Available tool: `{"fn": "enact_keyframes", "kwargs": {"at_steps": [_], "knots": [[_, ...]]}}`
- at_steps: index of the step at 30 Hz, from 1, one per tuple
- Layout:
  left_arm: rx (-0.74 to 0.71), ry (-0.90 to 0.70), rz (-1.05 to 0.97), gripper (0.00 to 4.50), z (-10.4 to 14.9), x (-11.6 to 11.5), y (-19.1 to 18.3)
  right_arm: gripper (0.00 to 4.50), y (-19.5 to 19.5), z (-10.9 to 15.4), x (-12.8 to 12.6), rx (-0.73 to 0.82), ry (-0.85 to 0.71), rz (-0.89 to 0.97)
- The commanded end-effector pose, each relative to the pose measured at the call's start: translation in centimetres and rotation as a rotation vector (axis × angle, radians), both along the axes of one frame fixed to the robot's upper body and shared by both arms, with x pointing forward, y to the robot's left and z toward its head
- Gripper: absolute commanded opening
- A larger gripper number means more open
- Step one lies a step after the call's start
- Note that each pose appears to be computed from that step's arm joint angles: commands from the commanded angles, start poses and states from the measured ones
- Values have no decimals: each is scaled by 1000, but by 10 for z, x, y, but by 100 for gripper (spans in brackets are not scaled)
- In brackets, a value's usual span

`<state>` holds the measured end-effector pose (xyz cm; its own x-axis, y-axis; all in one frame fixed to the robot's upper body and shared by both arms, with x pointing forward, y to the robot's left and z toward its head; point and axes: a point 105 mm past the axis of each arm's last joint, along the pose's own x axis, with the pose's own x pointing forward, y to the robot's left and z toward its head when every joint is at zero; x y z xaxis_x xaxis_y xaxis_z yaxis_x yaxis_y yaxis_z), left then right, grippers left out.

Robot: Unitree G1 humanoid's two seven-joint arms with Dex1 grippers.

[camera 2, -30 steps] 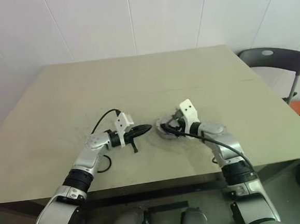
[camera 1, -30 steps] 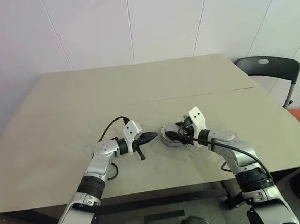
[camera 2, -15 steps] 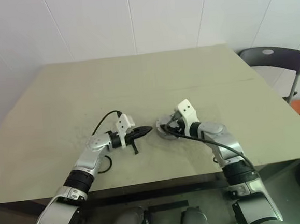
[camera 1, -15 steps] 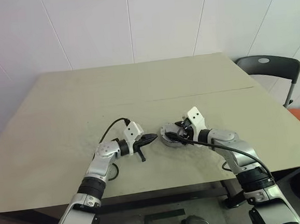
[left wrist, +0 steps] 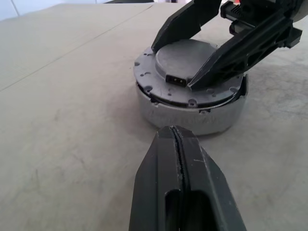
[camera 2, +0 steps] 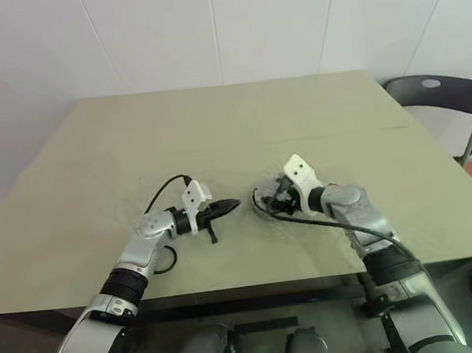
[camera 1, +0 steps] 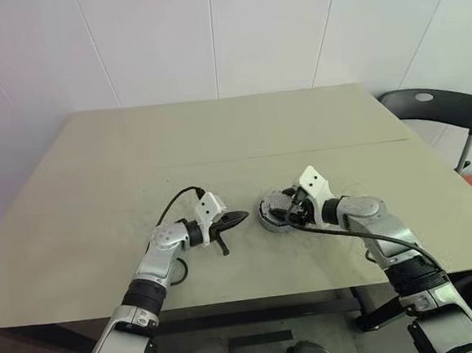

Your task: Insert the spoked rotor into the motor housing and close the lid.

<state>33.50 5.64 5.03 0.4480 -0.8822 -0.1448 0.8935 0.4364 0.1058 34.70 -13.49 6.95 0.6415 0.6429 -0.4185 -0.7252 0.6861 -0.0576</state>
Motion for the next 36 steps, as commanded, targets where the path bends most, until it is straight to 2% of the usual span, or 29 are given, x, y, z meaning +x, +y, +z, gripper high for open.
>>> {"fn": "enact_keyframes", "kwargs": {"at_steps": [1,6,11,15,20,22,27,36], "knots": [[3,-32,-7,0,7,3,-2,316,0,2,-2,123,73,-31],[15,-28,-7,0,4,2,-2,316,4,-2,-7,131,89,-12],[25,-25,-6,0,3,3,-1,316,4,-12,-15,-12,42,67],[33,-22,-5,0,1,3,-2,316,24,14,-20,171,-3,135],[39,-19,-6,0,0,4,-2,316,21,1,-21,98,5,137],[41,-18,-5,0,-1,4,-1,316,19,2,-18,105,-2,119],[47,-15,-7,0,-2,4,-1,316,4,16,8,94,-103,-23],[43,-15,-17,0,-1,3,-4,316,-6,29,14,37,-170,-31]]}}
